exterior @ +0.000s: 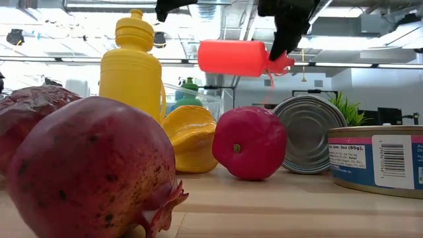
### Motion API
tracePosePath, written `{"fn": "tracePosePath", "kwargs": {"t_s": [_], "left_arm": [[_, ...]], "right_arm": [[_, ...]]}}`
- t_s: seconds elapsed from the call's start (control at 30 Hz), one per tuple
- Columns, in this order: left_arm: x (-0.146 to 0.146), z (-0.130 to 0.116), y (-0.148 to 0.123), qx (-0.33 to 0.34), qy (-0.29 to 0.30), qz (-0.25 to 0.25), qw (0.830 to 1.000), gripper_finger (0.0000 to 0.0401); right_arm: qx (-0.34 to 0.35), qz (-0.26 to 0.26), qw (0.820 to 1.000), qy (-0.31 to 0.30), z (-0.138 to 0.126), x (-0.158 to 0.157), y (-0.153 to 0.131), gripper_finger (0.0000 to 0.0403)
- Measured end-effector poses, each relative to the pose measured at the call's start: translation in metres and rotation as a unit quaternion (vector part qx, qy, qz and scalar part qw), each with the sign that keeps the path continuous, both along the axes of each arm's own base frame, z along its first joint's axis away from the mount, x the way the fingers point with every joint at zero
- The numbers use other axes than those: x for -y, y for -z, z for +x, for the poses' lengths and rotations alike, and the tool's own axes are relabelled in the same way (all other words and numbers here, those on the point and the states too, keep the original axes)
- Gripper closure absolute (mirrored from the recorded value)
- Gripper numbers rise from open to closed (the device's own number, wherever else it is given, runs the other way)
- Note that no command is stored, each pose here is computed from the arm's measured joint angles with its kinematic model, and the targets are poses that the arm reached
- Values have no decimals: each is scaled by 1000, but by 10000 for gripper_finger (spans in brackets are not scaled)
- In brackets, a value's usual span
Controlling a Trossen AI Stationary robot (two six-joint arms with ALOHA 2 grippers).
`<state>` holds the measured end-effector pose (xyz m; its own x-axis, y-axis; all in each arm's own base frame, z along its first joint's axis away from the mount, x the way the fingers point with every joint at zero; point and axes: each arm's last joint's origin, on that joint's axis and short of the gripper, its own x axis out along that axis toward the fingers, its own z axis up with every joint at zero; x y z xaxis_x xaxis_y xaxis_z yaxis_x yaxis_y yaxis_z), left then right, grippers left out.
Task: Pick & Place Food Item
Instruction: Put the orange water bottle into the left transparent bin
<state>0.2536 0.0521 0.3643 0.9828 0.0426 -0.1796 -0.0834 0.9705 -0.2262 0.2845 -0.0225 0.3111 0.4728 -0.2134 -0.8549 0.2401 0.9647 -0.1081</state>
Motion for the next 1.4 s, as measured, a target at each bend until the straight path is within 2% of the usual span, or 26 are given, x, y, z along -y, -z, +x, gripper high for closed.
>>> {"fn": "tracePosePath", "kwargs": {"t_s": [0.2,0.37,0.43,0.53,0.67,0.73,0.83,1.03,1.1,1.2,1.3,1.4], "left_arm": [[10,4,10,-43,23,12,999,166],[17,10,21,-81,20,5,996,166],[20,13,21,-78,17,4,997,166],[21,12,17,-61,8,-4,998,166],[22,10,14,-50,5,-7,999,166],[22,8,12,-46,4,-7,999,166],[22,7,10,-40,4,-6,999,166],[22,5,9,-44,4,-7,999,168],[22,5,10,-48,4,-10,999,169],[23,4,12,-59,4,-37,998,169],[24,5,16,-71,19,-60,995,170],[25,4,19,-88,41,-80,992,170]], "right_arm": [[-34,2,999,-10,2,-8,8,206],[-120,8,993,-23,2,-18,28,208],[-161,9,987,-26,4,-23,33,208],[-213,9,976,-29,6,-29,24,208],[-278,4,960,-39,2,-40,-2,208],[-256,14,966,-35,6,-45,-12,208],[-236,76,968,-30,3,-50,-22,208],[-239,79,967,-27,12,-54,-14,204],[-276,63,959,-28,16,-51,-3,205],[-313,12,947,-65,32,-51,19,205],[-340,-69,932,-102,40,-54,30,201],[-371,-164,904,-139,47,-59,44,200]]}}
